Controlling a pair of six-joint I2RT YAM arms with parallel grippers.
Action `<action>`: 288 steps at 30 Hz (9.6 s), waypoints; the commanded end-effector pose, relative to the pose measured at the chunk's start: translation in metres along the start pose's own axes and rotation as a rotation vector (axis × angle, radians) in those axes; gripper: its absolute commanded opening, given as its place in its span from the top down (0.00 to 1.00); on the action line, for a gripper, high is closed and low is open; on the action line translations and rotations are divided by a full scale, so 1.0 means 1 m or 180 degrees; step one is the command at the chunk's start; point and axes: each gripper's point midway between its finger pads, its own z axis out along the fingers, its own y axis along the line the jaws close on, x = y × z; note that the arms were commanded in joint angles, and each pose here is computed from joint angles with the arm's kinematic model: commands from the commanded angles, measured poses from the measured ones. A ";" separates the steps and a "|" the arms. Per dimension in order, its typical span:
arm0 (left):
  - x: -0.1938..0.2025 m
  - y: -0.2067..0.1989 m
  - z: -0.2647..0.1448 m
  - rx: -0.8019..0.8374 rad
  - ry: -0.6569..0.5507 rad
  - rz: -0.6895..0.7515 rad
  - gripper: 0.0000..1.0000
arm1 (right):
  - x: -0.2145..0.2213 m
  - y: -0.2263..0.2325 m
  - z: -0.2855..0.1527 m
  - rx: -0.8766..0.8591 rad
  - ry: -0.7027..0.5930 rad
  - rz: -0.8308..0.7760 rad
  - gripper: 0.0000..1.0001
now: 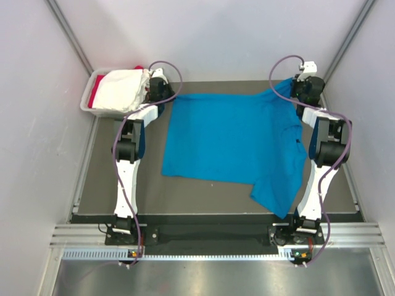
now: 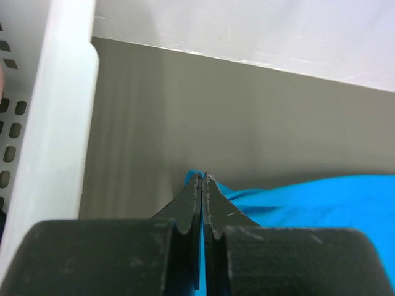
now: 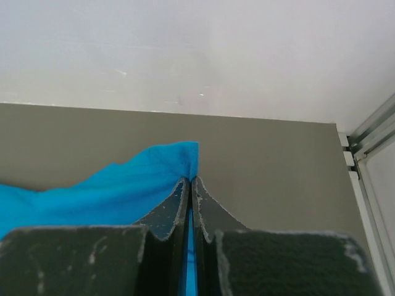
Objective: Fold and stack the t-shirts
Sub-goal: Fold the tshirt
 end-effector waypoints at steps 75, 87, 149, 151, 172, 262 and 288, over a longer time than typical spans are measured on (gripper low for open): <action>-0.067 -0.010 -0.019 -0.0056 -0.0505 -0.0616 1.00 | -0.069 -0.028 -0.034 0.0299 -0.0618 0.0169 1.00; -0.065 -0.009 -0.043 -0.0003 -0.0548 -0.0587 1.00 | -0.071 -0.026 -0.067 0.0286 -0.0620 -0.0009 1.00; 0.021 -0.003 -0.147 0.0134 -0.0195 -0.0532 1.00 | 0.027 -0.010 -0.175 0.0235 0.0468 0.0043 1.00; 0.025 -0.003 -0.150 0.0134 -0.0174 -0.0526 1.00 | 0.028 -0.011 -0.175 0.0248 0.0479 0.0045 1.00; 0.040 0.001 -0.160 0.0084 -0.0089 -0.0472 1.00 | 0.033 -0.013 -0.180 0.0299 0.0551 0.0057 1.00; 0.058 -0.108 -0.271 -0.0014 0.0556 -0.0481 0.20 | 0.055 0.112 -0.127 0.0501 0.2063 0.0612 0.18; 0.063 -0.107 -0.278 0.0032 0.0614 -0.0458 0.20 | 0.100 0.116 -0.116 0.0622 0.2381 0.0429 0.75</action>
